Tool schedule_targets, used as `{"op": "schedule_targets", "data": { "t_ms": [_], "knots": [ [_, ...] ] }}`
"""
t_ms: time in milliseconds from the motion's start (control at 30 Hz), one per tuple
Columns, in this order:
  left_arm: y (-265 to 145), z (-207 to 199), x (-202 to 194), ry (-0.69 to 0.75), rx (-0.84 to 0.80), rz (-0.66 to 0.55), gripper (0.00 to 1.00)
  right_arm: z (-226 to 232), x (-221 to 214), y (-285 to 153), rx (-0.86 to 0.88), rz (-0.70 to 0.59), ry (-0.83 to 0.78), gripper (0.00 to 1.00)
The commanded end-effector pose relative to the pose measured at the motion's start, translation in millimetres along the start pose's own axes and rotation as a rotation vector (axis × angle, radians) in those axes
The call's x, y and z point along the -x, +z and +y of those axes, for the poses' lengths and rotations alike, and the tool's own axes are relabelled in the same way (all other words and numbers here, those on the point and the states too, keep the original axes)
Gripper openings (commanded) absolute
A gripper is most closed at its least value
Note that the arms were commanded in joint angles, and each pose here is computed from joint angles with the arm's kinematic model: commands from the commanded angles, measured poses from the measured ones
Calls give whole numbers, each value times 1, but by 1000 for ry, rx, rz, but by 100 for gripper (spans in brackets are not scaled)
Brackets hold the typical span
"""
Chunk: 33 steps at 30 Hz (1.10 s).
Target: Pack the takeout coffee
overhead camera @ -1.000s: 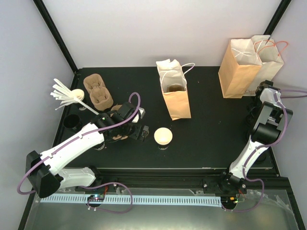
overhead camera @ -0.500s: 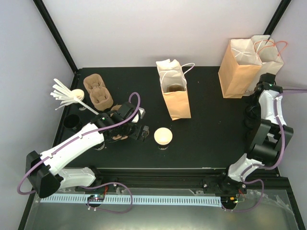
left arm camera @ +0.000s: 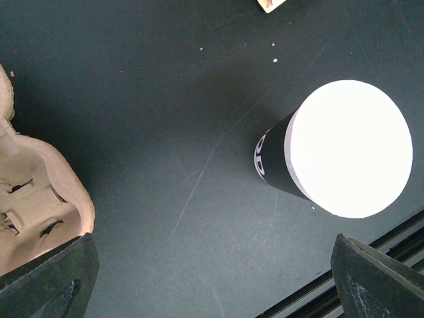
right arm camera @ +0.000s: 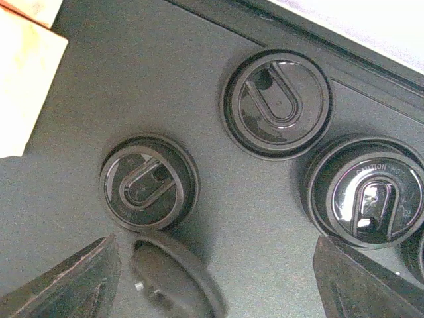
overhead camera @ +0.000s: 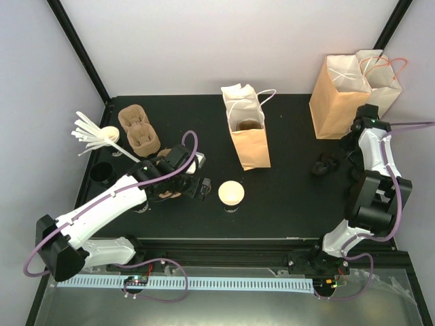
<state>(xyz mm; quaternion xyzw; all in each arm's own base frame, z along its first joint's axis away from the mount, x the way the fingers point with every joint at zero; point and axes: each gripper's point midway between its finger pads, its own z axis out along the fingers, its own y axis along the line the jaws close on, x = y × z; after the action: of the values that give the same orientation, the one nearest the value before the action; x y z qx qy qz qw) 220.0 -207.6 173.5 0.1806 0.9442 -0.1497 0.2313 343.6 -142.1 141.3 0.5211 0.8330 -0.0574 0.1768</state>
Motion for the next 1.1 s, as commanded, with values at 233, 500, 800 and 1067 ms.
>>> {"op": "schedule_targets", "data": {
  "t_ms": [233, 500, 800, 1067],
  "knots": [
    [-7, -5, 10, -2, -27, -35, 99, 22, -41, 16, 83, 66, -193, 91],
    [-2, -2, 5, -14, -23, -34, 99, 59, -104, 25, 177, 119, -462, 100],
    [-3, 4, -2, -13, -6, -34, 99, 83, -131, 46, 189, 151, -647, 100],
    [2, 1, -4, -12, -21, -25, 99, 84, -128, 63, 117, 117, -675, 99]
  ]
}}
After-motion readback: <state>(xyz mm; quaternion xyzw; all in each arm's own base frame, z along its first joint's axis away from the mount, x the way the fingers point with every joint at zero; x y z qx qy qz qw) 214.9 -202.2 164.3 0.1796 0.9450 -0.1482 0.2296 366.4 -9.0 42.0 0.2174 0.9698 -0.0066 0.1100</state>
